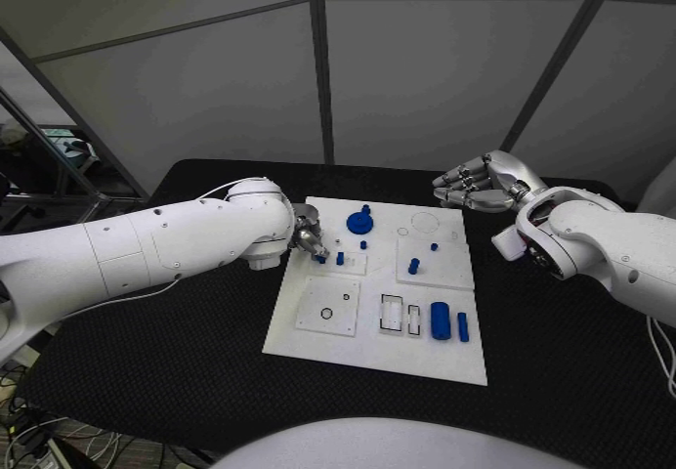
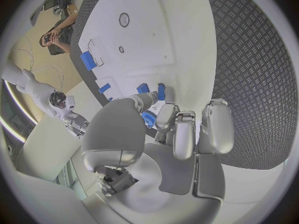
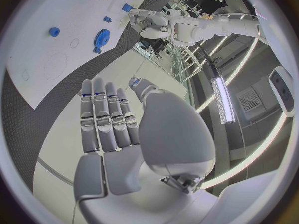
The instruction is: Assemble the parts on the task board
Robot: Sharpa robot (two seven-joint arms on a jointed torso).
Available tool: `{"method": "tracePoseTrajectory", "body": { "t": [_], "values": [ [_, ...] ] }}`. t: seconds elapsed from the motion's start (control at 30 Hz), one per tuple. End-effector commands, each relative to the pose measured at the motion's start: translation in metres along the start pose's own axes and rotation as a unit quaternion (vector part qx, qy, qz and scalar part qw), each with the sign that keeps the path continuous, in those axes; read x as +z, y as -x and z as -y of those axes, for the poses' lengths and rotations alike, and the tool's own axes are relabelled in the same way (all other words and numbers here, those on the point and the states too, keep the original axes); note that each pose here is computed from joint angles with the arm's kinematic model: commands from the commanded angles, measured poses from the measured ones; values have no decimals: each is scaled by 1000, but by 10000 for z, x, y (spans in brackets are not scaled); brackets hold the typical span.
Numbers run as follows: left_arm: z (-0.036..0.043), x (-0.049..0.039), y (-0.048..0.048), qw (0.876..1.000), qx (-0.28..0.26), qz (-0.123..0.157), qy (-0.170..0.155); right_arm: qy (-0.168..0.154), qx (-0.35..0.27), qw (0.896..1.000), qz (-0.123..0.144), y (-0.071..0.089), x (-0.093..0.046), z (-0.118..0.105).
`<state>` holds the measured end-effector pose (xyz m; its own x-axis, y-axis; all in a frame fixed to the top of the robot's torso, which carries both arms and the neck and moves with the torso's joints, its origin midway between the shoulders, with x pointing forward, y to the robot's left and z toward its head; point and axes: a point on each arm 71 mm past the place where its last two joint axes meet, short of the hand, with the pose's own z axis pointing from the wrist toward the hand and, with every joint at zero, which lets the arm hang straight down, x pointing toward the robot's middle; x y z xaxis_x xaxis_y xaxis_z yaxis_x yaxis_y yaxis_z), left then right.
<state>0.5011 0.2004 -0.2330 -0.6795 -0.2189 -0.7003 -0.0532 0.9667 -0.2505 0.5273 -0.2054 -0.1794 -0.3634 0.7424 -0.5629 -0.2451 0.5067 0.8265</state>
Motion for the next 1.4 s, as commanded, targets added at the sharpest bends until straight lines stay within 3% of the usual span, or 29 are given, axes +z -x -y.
{"method": "tracePoseTrajectory", "body": {
  "t": [0.03, 1.4],
  "values": [
    [-3, -1, -7, 1000, 10, -5, 6, 4, 2, 1000, -3, -2, 5, -16],
    [-55, 42, 29, 1000, 3, 2, 22, 4, 2, 1000, -2, 3, 5, -13]
  ]
}}
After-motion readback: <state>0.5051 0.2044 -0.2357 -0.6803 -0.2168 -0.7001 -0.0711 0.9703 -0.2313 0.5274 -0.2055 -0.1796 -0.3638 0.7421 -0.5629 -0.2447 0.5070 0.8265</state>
